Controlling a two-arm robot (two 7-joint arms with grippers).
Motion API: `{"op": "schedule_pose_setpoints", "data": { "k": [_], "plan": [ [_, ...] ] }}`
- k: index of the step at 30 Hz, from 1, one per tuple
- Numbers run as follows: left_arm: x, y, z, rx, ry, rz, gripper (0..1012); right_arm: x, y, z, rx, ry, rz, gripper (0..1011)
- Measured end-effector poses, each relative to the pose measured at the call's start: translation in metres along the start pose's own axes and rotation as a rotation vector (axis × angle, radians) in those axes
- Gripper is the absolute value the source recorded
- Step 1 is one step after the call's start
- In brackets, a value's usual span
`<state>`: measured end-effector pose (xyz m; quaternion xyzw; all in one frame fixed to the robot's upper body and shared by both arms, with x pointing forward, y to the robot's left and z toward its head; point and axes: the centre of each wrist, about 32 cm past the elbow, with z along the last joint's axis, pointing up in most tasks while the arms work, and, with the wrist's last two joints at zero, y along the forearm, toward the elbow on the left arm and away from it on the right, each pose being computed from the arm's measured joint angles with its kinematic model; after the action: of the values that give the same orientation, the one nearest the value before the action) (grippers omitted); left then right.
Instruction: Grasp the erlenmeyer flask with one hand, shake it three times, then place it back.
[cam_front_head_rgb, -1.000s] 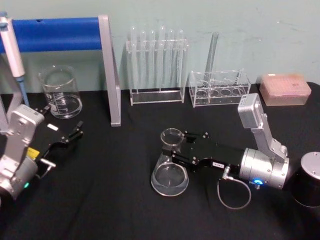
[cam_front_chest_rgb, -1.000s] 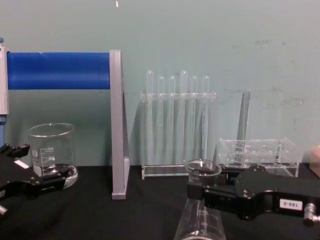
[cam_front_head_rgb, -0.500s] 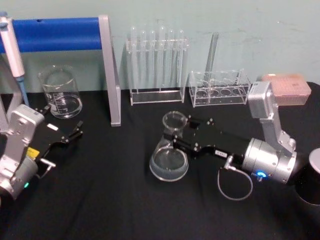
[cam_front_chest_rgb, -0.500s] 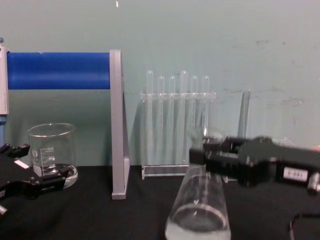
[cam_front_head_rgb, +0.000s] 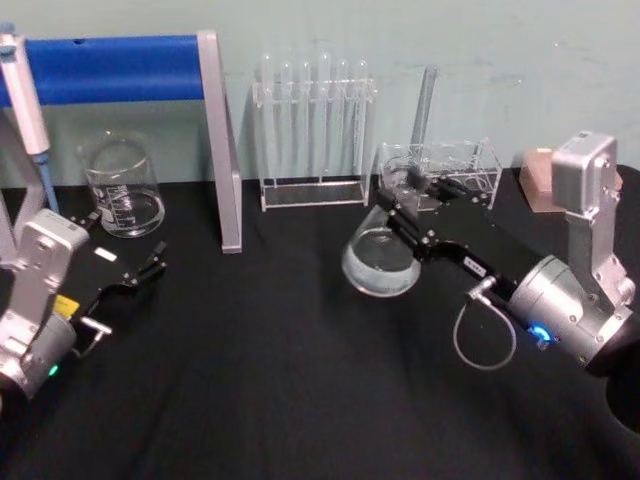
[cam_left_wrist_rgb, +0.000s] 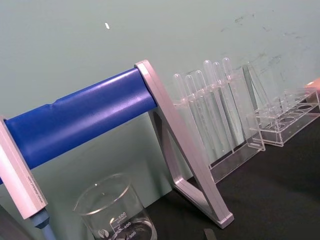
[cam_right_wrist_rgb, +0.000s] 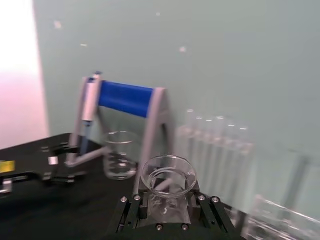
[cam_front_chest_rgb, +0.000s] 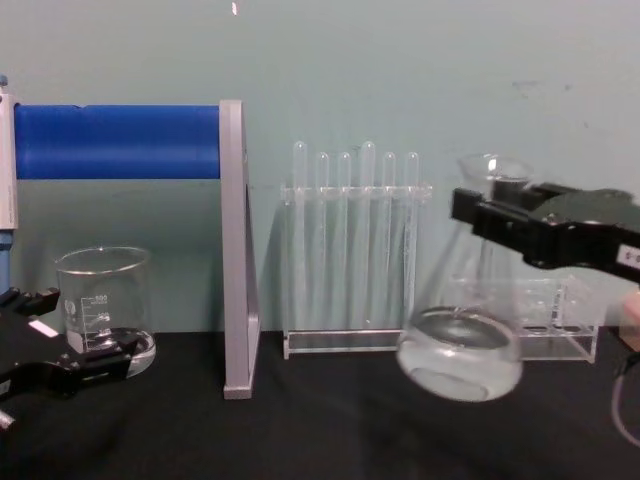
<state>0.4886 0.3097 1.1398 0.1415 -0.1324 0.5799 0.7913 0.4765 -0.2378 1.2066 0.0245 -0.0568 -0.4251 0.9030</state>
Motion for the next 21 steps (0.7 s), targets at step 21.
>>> {"op": "schedule_pose_setpoints", "data": {
  "k": [21],
  "plan": [
    [0.0, 0.0, 0.0, 0.0, 0.0, 0.0, 1001, -0.027, -0.009, -0.01, -0.055, 0.03, -0.37, 456]
  ]
}}
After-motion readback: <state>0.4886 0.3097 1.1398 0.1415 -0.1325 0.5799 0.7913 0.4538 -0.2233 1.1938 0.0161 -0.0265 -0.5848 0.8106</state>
